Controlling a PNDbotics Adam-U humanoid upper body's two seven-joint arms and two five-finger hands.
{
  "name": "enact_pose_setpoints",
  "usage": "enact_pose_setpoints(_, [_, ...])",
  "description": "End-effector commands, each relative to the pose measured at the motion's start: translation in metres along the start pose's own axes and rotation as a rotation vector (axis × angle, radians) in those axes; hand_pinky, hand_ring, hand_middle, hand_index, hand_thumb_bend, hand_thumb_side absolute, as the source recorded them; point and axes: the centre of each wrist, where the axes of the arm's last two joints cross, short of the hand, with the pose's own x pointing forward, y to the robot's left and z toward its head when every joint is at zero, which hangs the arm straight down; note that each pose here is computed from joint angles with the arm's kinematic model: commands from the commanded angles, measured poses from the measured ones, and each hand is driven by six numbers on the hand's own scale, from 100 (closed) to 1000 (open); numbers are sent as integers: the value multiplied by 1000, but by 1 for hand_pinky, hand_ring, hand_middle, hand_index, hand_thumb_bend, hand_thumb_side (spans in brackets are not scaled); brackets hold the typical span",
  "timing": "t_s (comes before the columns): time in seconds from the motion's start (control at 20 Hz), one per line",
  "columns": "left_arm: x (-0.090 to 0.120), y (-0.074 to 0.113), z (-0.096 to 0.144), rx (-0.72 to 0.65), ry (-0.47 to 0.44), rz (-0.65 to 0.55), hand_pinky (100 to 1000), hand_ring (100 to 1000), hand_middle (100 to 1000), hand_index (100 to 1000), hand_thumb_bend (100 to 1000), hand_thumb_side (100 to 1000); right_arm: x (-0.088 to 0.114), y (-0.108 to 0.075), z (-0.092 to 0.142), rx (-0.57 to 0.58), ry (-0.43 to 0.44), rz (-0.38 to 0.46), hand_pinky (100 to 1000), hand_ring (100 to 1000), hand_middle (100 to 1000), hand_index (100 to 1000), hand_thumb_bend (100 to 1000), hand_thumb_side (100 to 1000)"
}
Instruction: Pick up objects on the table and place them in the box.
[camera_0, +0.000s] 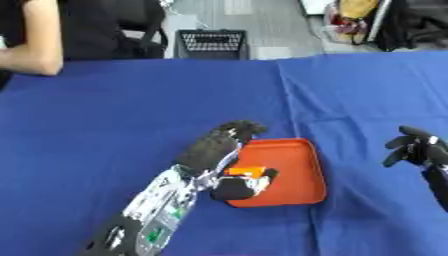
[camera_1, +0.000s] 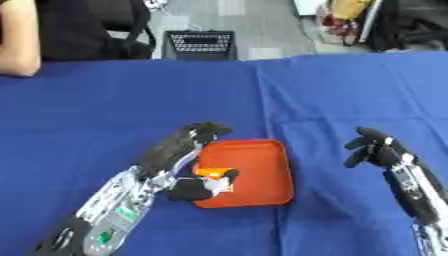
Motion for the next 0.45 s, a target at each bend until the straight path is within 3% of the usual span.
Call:
enact_pose_setpoints(0.05, [-5,26,9,132,41,88,1000,1000,959,1000,246,716,5,-7,-3,0,-15,21,557,553,664,902,100,936])
enact_pose_setpoints(0.1, [-7,29,14,163,46,156,1000,1000,979,1000,197,782,5,-7,-2,-1,-14,22,557,553,664,902,100,935])
enact_pose_setpoints(0.15, [-10,33,20,194,43,233,1000,1000,982,1000,100,908,5,-7,-2,-2,-14,23,557,553,664,902,100,936])
enact_pose_setpoints(0.2, [-14,39,26,237,39,301,1000,1000,981,1000,202,785,5,-7,-2,-4,-12,24,557,553,664,902,100,936])
enact_pose_setpoints(0.45, [-33,56,55,441,41,529,1000,1000,983,1000,273,775,4,-8,-1,-10,-9,29,557,553,664,902,100,935])
